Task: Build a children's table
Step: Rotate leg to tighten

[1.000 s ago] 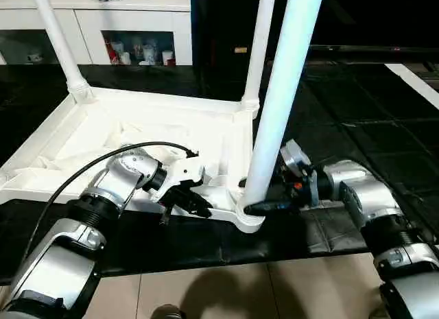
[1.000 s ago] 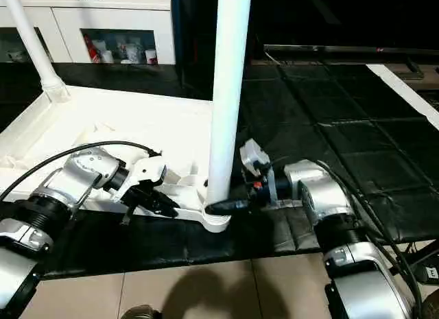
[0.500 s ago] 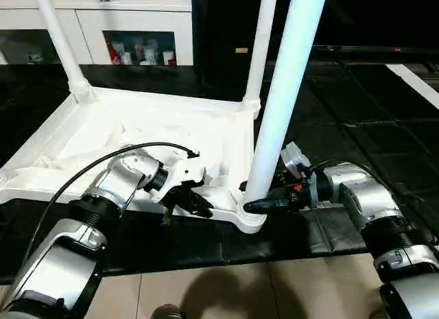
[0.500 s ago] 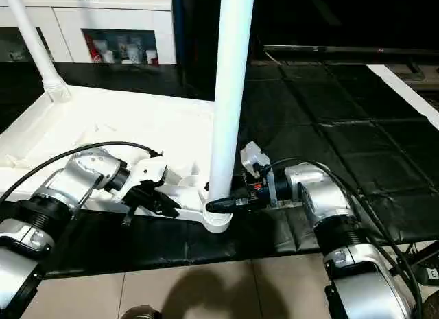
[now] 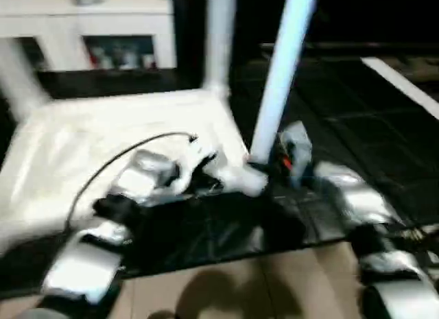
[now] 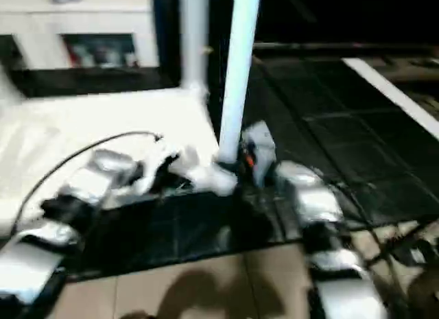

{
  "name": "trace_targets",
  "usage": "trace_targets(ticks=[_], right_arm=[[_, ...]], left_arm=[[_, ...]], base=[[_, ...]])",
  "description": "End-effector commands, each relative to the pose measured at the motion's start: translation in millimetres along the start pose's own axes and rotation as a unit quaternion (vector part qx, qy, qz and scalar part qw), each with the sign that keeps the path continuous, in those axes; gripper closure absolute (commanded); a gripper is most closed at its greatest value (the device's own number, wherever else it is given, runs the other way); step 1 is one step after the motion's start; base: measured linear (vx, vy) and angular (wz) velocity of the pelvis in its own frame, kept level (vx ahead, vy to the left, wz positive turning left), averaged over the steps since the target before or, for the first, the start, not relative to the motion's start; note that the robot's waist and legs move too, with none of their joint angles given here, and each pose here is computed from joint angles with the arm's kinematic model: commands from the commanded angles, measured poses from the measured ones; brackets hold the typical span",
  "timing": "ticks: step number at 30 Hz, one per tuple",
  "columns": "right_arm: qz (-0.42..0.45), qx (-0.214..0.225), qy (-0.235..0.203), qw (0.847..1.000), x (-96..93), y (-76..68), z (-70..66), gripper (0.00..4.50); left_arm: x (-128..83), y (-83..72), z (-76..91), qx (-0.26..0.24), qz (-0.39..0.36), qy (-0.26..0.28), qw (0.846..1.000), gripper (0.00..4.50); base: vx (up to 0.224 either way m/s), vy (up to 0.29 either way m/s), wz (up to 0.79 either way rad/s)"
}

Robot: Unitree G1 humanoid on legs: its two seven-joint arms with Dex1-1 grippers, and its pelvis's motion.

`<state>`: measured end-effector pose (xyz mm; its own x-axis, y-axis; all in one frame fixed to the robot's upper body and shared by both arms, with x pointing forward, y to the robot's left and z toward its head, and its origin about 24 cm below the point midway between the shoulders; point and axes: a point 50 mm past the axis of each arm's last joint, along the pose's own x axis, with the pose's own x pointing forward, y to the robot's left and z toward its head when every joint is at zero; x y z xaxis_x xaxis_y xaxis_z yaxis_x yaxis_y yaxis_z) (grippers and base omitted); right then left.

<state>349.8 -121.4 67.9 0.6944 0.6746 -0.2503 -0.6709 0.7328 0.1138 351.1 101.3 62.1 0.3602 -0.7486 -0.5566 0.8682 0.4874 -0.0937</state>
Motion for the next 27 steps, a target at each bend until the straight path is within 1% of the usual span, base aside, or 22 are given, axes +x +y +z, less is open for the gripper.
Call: trace_targets(ticks=[1, 3, 4, 5, 6, 7, 9, 10, 11, 13, 16, 17, 18, 19, 20, 22, 24, 25, 26, 27], right_arm=[[0.068, 0.015, 0.032, 0.997, 23.8, 37.3, -14.8, 2.5], [0.059, -0.002, 0.035, 0.998, 28.1, 41.2, -14.6, 2.5], [0.066, -0.022, 0.037, 0.997, 28.2, 42.9, -15.1, 2.5], [0.074, -0.017, 0.03, 0.997, 27.8, 44.7, -15.1, 2.18], [0.08, -0.009, 0.022, 0.997, 26.8, 45.6, -14.7, 1.99], [0.08, -0.009, 0.021, 0.997, 26.7, 45.6, -14.7, 1.99], [0.079, -0.006, 0.018, 0.997, 24.7, 43.7, -14.8, 1.78], [0.078, -0.006, 0.019, 0.997, 23.8, 42.7, -15.2, 1.78], [0.072, -0.008, 0.018, 0.997, 21.1, 38.9, -15.7, 1.57], [0.069, -0.007, 0.017, 0.997, 18.6, 35.5, -15.6, 1.49], [0.065, -0.012, 0.018, 0.998, 13.2, 29.1, -16.5, 1.14], [0.065, -0.022, 0.019, 0.997, 10.4, 26.4, -16.9, 1.06], [0.056, -0.043, 0.018, 0.997, 6.2, 21.2, -16.7, 1.0], [0.056, -0.043, 0.018, 0.997, 6.2, 21.2, -16.7, 1.0], [0.061, -0.044, 0.016, 0.997, 3.5, 19.3, -16.1, 0.91], [0.072, -0.045, 0.012, 0.996, 0.6, 18.0, -15.1, 0.91], [0.118, -0.055, 0.008, 0.991, -12.0, 12.5, -12.9, 0.91], [0.12, -0.056, 0.009, 0.991, -12.6, 12.1, -12.9, 0.91], [0.147, -0.07, 0.013, 0.987, -24.5, 3.8, -11.2, 0.91], [0.154, -0.074, 0.015, 0.985, -29.6, -0.8, -10.2, 0.91]], left_arm=[[3.0, -5.5, 44.8, 0.016, 0.015, -0.091, 0.996, 4.5], [6.2, -9.3, 45.5, 0.02, 0.015, -0.089, 0.996, 4.5], [7.0, -10.5, 45.8, 0.024, 0.015, -0.089, 0.996, 4.5], [7.1, -11.2, 45.6, 0.03, 0.016, -0.086, 0.996, 4.5], [6.5, -11.5, 45.1, 0.038, 0.018, -0.082, 0.996, 4.5], [6.5, -11.5, 45.0, 0.038, 0.018, -0.082, 0.996, 4.5], [4.1, -9.9, 43.7, 0.045, 0.02, -0.077, 0.996, 4.5], [3.0, -9.2, 43.5, 0.046, 0.021, -0.076, 0.996, 4.5], [0.2, -6.9, 42.9, 0.046, 0.024, -0.075, 0.996, 4.5], [-1.6, -5.2, 42.1, 0.047, 0.026, -0.073, 0.996, 4.5], [-4.1, -3.3, 40.3, 0.051, 0.027, -0.068, 0.996, 4.5], [-4.9, -3.0, 39.5, 0.052, 0.026, -0.066, 0.996, 4.5], [-6.0, -2.8, 38.3, 0.056, 0.023, -0.063, 0.996, 4.5], [-6.0, -2.8, 38.3, 0.056, 0.023, -0.063, 0.996, 4.5], [-6.9, -2.6, 36.6, 0.064, 0.019, -0.058, 0.996, 4.5], [-8.1, -2.2, 34.5, 0.076, 0.014, -0.051, 0.996, 4.5], [-14.0, 0.4, 25.5, 0.115, -0.01, -0.025, 0.993, 4.5], [-14.3, 0.6, 25.1, 0.116, -0.011, -0.023, 0.993, 4.5], [-21.5, 3.9, 17.5, 0.15, -0.037, -0.001, 0.988, 4.5], [-25.4, 5.3, 14.2, 0.165, -0.052, 0.009, 0.985, 4.5]], base=[[0.0, 0.0, 0.0], [0.0, 0.0, 0.0], [0.0, 0.0, 0.0], [0.0, 0.0, 0.0], [0.0, 0.0, 0.0], [0.0, 0.0, 0.0], [0.0, 0.0, 0.0], [0.0, 0.0, 0.0], [0.0, 0.0, 0.0], [0.0, 0.0, 0.0], [0.0, 0.0, 0.0], [0.0, 0.0, 0.0], [0.0, 0.0, 0.0], [0.0, 0.0, 0.0], [0.0, 0.0, 0.0], [0.0, 0.0, 0.0], [0.0, 0.0, 0.0], [0.0, 0.0, 0.0], [0.0, 0.0, 0.0], [0.0, 0.0, 0.0]])
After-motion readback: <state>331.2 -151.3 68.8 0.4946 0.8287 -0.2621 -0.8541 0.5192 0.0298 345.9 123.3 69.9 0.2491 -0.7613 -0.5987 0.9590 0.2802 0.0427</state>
